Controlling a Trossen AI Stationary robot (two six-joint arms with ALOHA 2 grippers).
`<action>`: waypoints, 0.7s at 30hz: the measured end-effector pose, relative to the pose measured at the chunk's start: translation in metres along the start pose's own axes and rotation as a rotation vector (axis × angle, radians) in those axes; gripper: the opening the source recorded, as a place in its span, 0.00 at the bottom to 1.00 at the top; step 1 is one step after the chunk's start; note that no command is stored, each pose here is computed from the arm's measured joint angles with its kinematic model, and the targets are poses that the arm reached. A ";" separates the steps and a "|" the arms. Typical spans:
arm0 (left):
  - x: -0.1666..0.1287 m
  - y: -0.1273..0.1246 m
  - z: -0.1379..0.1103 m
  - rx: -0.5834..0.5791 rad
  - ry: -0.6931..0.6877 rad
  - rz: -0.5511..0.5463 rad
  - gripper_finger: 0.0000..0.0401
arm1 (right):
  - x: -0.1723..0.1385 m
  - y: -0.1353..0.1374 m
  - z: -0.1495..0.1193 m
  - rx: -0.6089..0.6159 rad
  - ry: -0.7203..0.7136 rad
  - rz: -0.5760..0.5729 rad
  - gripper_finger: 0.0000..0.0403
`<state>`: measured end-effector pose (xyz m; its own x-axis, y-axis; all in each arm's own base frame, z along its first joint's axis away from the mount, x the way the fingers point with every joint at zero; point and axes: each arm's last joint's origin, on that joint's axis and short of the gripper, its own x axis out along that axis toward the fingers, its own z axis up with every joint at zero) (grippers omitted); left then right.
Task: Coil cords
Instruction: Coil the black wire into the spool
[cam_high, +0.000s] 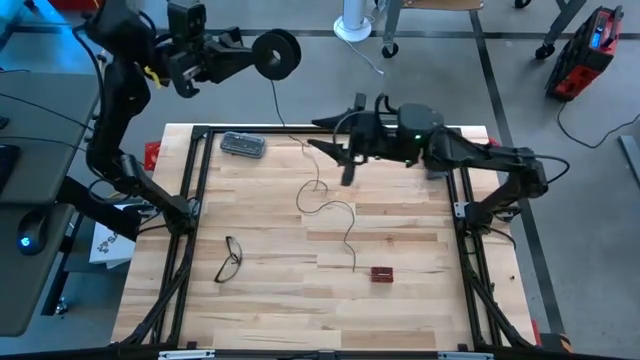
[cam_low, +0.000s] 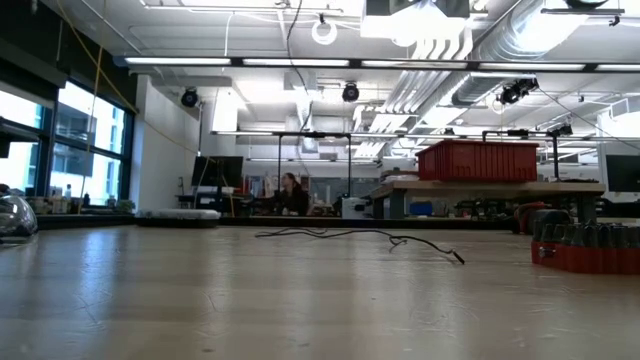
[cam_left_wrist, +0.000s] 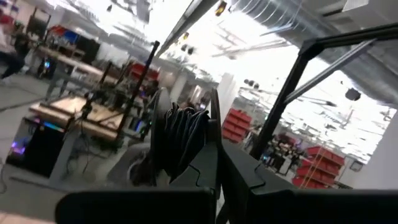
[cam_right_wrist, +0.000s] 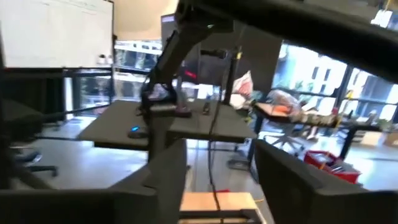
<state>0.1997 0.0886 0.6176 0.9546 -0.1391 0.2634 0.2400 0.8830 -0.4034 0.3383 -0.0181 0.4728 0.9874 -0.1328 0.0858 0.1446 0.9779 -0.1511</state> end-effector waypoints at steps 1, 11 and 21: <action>0.001 -0.002 0.000 0.001 -0.009 -0.003 0.00 | 0.004 0.001 -0.003 -0.019 -0.006 -0.005 0.46; 0.010 -0.015 -0.004 0.004 -0.045 -0.049 0.00 | 0.039 0.008 -0.037 -0.121 0.057 -0.048 0.53; 0.013 -0.019 -0.007 -0.003 -0.042 -0.057 0.00 | 0.041 0.011 -0.037 -0.111 0.038 -0.061 0.51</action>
<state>0.2086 0.0673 0.6224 0.9311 -0.1708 0.3223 0.2948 0.8727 -0.3892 0.3831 -0.0189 0.4385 0.9781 -0.1991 0.0607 0.2081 0.9442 -0.2554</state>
